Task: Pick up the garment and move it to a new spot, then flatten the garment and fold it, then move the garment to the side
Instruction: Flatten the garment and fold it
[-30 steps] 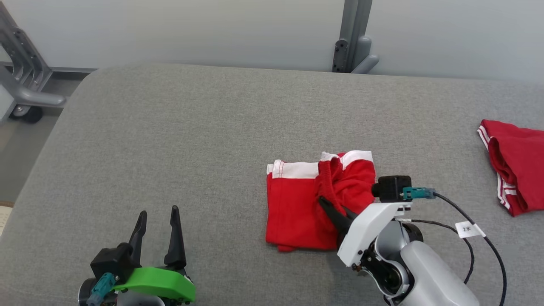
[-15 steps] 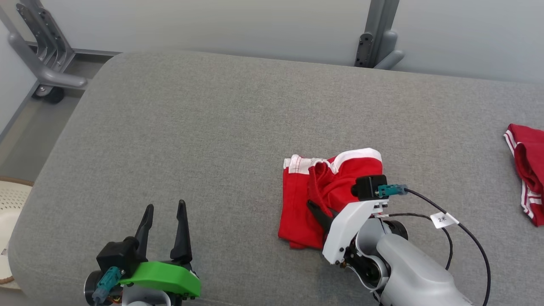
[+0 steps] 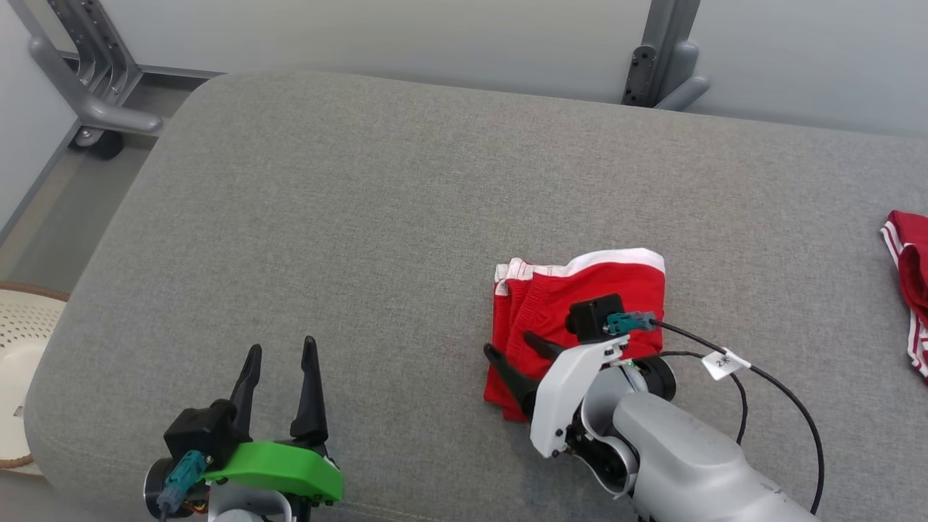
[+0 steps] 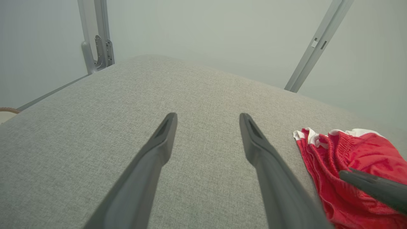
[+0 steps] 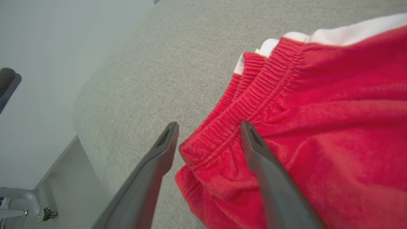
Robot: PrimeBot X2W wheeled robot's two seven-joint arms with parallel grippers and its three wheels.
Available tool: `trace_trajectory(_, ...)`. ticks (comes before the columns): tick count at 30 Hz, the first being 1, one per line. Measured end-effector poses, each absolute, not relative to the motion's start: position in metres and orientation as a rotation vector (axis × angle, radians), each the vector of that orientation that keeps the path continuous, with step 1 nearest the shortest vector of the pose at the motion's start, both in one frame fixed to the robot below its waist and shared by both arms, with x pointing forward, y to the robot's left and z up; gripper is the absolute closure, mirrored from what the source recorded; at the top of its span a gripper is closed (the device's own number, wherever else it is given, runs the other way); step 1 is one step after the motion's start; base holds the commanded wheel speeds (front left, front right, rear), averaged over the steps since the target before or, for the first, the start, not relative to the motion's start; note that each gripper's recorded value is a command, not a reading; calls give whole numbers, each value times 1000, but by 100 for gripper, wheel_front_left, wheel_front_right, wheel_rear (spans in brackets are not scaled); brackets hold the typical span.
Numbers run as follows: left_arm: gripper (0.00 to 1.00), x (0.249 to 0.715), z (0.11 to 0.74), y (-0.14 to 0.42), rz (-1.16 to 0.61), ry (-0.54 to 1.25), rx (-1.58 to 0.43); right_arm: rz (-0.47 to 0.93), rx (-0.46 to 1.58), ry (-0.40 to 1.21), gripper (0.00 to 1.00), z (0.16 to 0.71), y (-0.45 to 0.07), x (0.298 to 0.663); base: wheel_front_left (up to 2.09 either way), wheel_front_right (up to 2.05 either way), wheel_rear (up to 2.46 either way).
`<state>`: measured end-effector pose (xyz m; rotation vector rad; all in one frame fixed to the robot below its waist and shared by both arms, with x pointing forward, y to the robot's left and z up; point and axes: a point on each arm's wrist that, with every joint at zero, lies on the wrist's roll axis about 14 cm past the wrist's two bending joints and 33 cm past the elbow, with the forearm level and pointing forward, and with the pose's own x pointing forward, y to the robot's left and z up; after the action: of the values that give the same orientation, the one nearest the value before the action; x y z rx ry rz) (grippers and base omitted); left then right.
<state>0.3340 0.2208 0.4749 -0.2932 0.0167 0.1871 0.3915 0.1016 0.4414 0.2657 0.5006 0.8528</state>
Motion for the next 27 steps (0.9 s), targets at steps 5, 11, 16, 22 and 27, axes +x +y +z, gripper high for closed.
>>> trace_trajectory(5,0,337,475,219,180,18,-294,896,201,451,0,445,107,390,0,0,0)
trace_trajectory(11,0,343,476,214,164,15,-297,884,178,328,0,466,102,407,0,0,0)
trace_trajectory(16,0,349,478,207,140,11,-299,837,177,243,0,483,89,424,0,0,0)
trace_trajectory(22,0,358,483,194,96,0,-300,725,183,173,0,498,57,448,0,0,0)
trace_trajectory(27,0,369,491,183,59,-18,-296,601,192,34,0,532,18,471,0,0,0)
